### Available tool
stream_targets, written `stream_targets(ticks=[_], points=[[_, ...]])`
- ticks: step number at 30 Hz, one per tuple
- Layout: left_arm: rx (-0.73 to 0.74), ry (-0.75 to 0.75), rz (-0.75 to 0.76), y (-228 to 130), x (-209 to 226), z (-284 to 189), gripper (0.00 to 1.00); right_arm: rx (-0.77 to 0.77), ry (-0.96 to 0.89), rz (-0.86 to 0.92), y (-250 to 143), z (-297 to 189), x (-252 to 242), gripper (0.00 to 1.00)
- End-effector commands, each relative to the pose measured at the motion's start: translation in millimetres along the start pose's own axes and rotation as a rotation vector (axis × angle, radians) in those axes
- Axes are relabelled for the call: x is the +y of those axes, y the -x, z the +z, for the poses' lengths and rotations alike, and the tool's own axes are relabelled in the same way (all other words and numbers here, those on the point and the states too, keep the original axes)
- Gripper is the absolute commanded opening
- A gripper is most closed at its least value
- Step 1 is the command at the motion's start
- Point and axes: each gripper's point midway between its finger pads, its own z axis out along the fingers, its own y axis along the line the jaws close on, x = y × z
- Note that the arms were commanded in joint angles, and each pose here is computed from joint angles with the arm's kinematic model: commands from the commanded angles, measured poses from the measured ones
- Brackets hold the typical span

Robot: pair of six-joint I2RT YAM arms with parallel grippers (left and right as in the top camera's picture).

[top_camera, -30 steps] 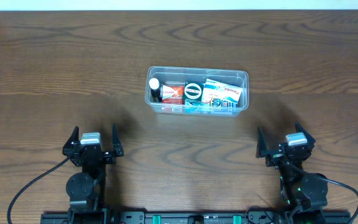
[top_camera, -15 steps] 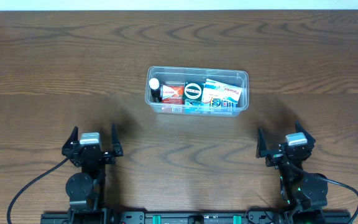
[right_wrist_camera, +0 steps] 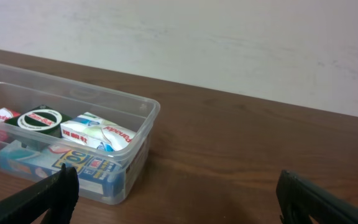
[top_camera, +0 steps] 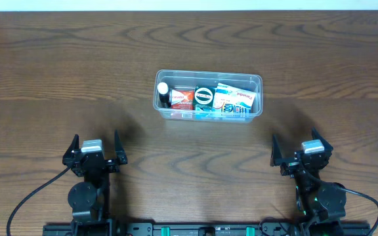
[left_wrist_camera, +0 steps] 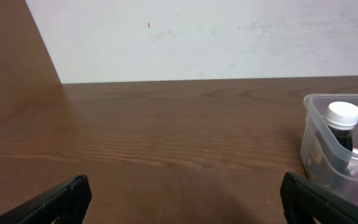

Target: Pack container

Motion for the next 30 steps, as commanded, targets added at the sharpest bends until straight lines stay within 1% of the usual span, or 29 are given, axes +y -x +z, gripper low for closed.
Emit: stream_targets(ticks=[1, 30], points=[[0.051, 0.014, 0.009, -16.9, 2.3, 0.7, 0.98, 0.000, -0.005, -0.009, -0.9, -0.1, -1.4, 0.99], [0.052, 0.029, 0.007, -17.1, 6.0, 0.6, 0.98, 0.000, -0.005, -0.009, -0.9, -0.1, -1.4, 0.99]])
